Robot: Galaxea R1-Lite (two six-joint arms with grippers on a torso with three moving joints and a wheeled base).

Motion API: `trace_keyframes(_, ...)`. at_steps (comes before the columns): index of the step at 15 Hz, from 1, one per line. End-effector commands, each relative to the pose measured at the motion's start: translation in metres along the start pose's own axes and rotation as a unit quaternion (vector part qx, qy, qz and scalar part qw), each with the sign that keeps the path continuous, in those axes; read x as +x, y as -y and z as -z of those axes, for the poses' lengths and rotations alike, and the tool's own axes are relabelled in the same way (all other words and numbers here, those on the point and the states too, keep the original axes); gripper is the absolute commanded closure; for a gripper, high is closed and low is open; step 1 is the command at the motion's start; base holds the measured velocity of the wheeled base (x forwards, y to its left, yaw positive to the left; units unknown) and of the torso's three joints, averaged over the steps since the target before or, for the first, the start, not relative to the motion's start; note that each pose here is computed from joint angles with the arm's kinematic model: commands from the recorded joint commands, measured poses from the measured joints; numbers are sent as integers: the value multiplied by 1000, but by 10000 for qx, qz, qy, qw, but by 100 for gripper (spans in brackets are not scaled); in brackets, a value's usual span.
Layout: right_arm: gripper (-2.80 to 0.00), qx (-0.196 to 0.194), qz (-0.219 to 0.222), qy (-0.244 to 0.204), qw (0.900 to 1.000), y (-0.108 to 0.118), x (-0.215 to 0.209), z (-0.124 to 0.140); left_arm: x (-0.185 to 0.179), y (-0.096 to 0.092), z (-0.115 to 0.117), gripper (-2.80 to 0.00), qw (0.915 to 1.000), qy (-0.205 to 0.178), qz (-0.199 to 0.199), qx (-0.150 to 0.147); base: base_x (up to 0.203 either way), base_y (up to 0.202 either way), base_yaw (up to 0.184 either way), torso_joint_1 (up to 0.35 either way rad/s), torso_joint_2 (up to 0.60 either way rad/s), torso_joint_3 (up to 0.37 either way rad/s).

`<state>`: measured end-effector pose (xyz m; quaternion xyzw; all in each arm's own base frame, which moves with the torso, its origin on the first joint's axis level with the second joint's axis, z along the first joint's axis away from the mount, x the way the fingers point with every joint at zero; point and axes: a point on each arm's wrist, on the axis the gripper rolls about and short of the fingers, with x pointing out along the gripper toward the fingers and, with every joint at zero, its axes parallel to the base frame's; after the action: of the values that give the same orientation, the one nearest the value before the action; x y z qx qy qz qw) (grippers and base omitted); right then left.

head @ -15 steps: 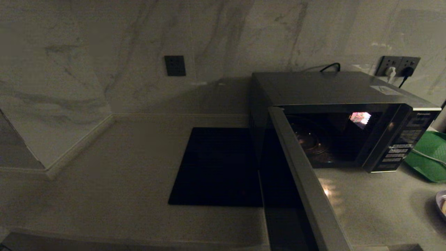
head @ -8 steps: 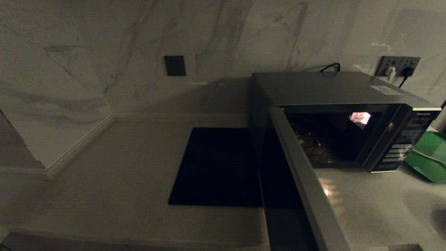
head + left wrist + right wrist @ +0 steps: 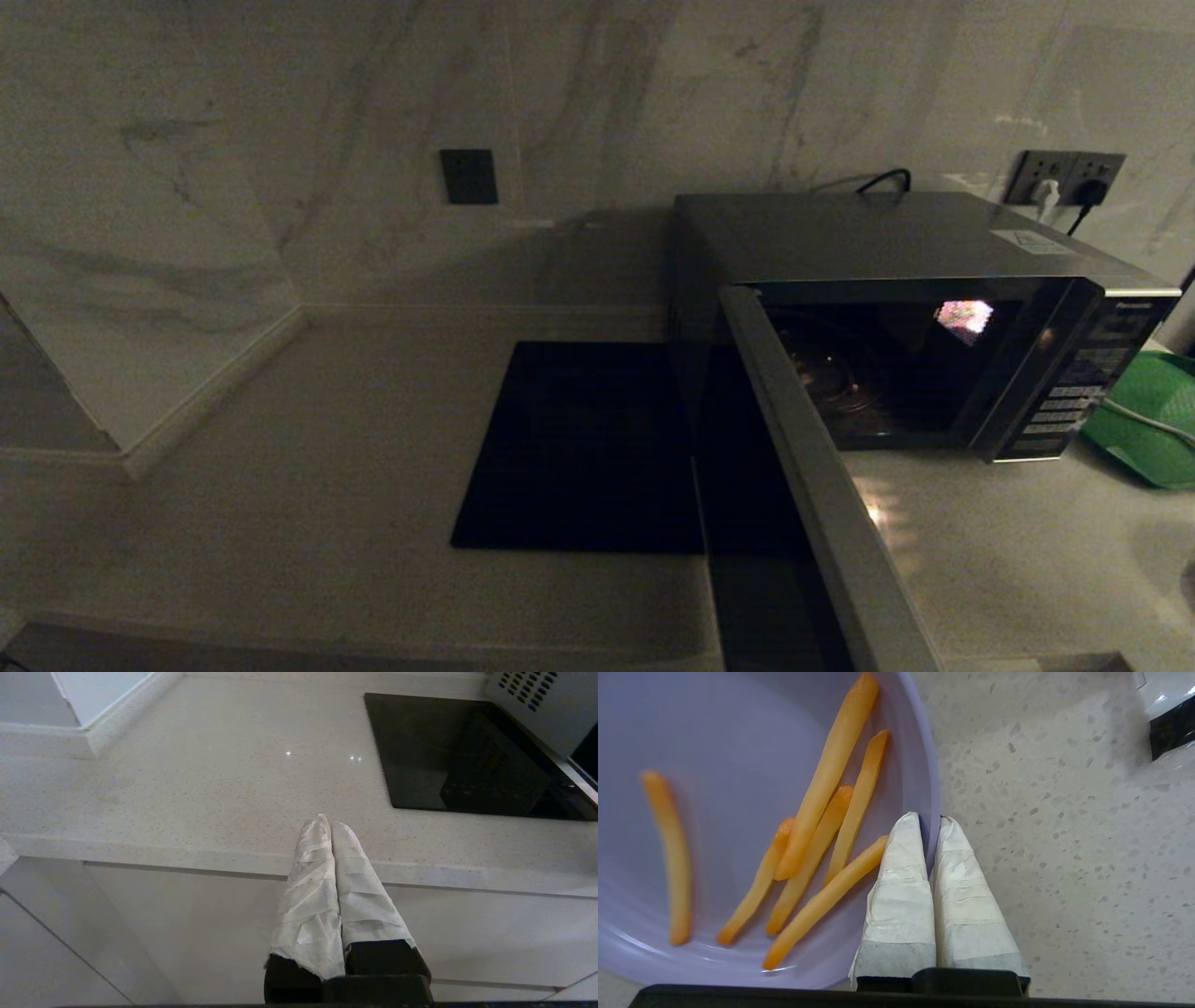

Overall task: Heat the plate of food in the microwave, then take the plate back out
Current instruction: Put the plate in the microwave oven

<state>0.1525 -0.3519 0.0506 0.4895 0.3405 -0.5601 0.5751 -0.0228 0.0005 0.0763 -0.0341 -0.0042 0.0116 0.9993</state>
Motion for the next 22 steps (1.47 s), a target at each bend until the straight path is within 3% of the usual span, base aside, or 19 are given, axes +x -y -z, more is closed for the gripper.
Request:
trace_keyframes(1,0,8,-19,29,10000,0,-4,-1,0,0,0,0,10000,0,-6,-5,0,0,0,0,0,0)
trace_keyframes(7,0,-194,-205,86,9996,2,-26,5,0,0,0,0,10000,-5,-6,-5,0,0,0,0,0,0)
trace_keyframes(22,0,-488,-1562,-124,9864,2,-79,17,0,0,0,0,10000,0,-6,-5,0,0,0,0,0,0)
